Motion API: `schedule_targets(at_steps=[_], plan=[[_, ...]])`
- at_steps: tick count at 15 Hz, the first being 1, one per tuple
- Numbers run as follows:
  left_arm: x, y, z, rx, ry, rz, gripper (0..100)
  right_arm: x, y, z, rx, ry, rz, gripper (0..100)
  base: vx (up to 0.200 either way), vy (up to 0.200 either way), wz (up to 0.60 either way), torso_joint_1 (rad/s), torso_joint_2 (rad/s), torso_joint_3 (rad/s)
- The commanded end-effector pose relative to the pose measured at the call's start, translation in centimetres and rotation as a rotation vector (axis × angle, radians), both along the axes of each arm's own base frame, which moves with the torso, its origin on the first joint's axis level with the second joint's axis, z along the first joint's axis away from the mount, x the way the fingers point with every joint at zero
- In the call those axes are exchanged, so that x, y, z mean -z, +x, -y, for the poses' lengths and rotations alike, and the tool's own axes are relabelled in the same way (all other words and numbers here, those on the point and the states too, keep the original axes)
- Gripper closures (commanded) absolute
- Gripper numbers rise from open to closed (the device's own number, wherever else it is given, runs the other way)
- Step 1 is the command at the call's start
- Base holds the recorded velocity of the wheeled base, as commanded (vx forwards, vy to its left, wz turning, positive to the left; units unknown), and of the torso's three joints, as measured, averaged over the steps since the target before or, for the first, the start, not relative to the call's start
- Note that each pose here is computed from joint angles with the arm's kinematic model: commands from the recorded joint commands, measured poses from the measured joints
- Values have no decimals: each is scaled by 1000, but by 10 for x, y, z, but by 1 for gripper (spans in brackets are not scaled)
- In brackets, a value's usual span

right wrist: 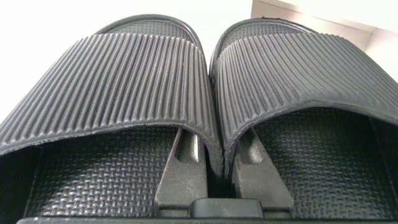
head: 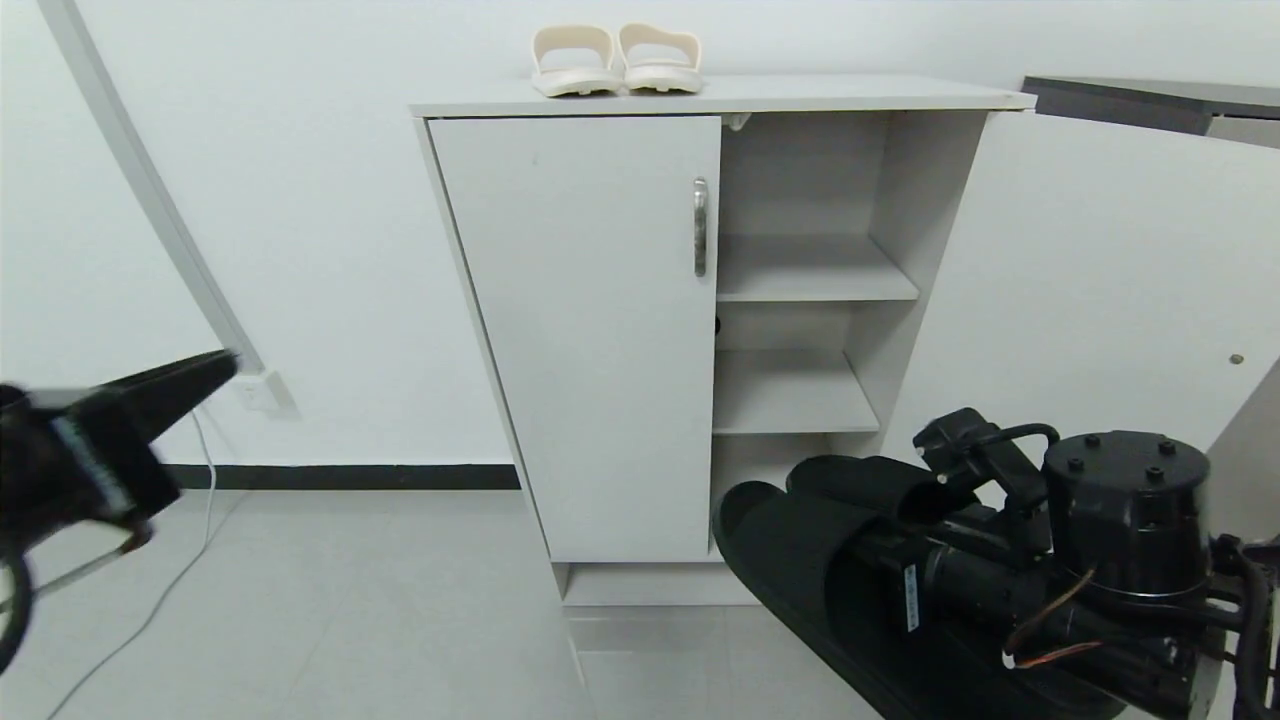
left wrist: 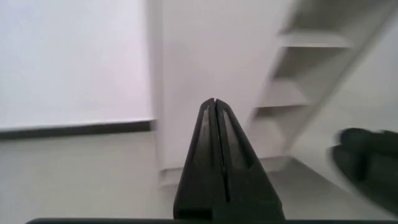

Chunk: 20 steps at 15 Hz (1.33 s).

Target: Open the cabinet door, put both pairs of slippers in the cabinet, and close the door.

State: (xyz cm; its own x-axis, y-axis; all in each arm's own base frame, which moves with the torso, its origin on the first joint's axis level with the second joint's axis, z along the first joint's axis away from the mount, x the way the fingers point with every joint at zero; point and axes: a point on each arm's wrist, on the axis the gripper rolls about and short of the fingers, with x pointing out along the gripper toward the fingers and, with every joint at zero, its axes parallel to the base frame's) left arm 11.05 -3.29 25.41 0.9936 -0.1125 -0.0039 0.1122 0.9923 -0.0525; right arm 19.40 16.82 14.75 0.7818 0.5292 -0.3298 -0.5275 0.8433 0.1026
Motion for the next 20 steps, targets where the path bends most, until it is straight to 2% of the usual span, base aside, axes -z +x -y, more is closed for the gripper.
schedule_targets(at_steps=[1,2,3,5,7,9,10,11,12,13,14,17,20], plan=[[73,-87,-38,-335,-6,16,100,7,5,-2,7,-18,-19,100,0,0,0,0,0,0],[105,-97,-39,-370,2,-20,100,10,6,-3,7,-24,-26,100,0,0,0,0,0,0],[128,-102,-39,-380,8,-46,100,11,6,-4,8,-27,-32,100,0,0,0,0,0,0],[156,-114,-38,-387,4,-26,100,14,5,-2,6,-37,-39,100,0,0,0,0,0,0],[175,-130,-38,-409,4,-39,100,14,4,-5,-2,-39,-38,100,0,0,0,0,0,0],[174,-130,-38,-411,-12,-32,100,15,1,-6,-11,-41,-39,100,0,0,0,0,0,0],[174,-130,-38,-407,-6,-32,100,14,1,-7,-13,-40,-35,100,0,0,0,0,0,0],[175,-134,-38,-328,27,28,100,15,0,-7,-9,-40,-31,100,0,0,0,0,0,0],[175,-134,-35,-219,65,32,100,16,-1,-7,-12,-38,-29,100,0,0,0,0,0,0],[179,-133,-33,-128,79,0,100,15,-1,-8,-14,-33,-23,100,0,0,0,0,0,0],[179,-133,-32,-85,81,7,100,15,-1,-8,-17,-31,-21,100,0,0,0,0,0,0],[179,-133,-32,-82,86,7,100,14,-3,-10,-17,-26,-10,100,0,0,0,0,0,0],[179,-133,-32,-86,80,6,100,19,10,-33,93,-41,18,100,0,0,0,0,0,0]])
